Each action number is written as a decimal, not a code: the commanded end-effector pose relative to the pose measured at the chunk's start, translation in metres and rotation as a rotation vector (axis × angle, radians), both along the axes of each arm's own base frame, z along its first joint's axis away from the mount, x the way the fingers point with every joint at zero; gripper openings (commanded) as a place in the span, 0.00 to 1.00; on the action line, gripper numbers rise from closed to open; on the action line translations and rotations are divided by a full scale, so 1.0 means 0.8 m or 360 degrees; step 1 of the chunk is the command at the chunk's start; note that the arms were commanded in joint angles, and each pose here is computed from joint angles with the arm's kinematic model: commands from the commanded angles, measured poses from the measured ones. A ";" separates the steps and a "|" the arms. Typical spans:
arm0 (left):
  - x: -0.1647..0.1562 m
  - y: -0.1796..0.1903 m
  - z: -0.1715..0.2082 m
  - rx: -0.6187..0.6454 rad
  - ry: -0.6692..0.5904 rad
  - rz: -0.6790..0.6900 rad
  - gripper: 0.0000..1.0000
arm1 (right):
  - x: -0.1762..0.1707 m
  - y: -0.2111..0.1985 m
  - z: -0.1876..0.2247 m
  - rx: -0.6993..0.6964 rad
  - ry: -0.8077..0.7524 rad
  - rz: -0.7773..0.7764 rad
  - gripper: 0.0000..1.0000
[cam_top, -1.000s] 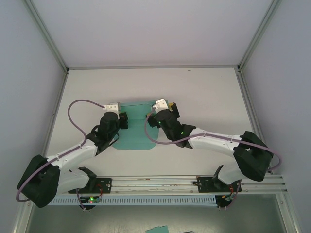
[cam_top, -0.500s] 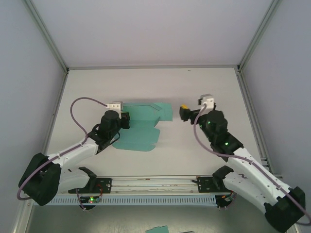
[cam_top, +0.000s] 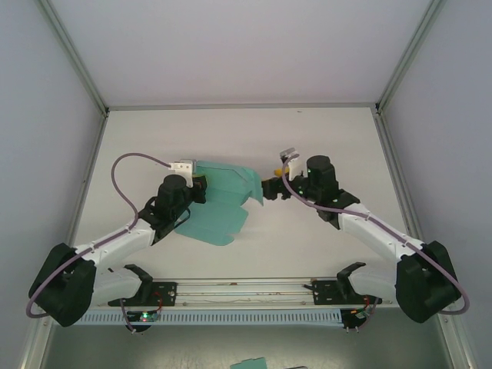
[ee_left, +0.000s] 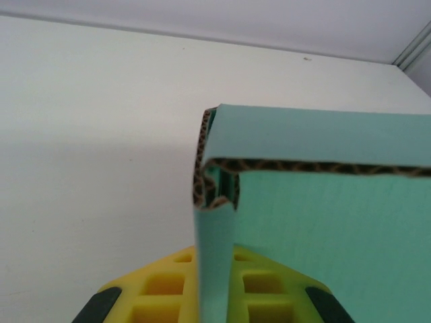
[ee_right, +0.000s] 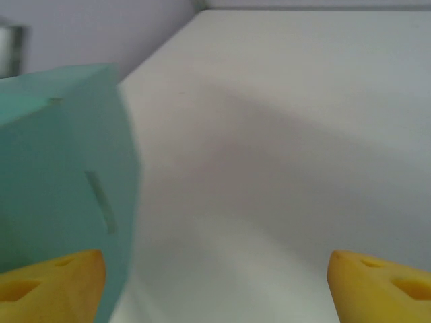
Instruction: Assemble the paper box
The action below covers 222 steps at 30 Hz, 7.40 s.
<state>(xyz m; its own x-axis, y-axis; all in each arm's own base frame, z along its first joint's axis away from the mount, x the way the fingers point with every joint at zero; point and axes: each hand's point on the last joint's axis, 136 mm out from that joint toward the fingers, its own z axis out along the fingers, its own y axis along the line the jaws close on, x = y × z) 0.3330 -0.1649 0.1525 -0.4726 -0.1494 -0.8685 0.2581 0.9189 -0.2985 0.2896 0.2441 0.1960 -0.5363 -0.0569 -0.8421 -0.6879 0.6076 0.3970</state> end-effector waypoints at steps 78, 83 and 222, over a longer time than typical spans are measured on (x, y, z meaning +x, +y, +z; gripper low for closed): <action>0.008 -0.029 -0.006 0.0270 0.0157 0.0115 0.00 | 0.070 -0.003 -0.079 -0.0558 0.0194 -0.0691 0.27; 0.008 -0.025 -0.011 0.0305 0.0178 0.0137 0.00 | 0.068 0.010 -0.049 -0.0279 0.0181 -0.0564 0.34; 0.020 -0.067 0.037 0.0145 0.0147 0.0046 0.00 | 0.092 -0.031 -0.043 -0.0414 -0.0131 -0.0641 0.25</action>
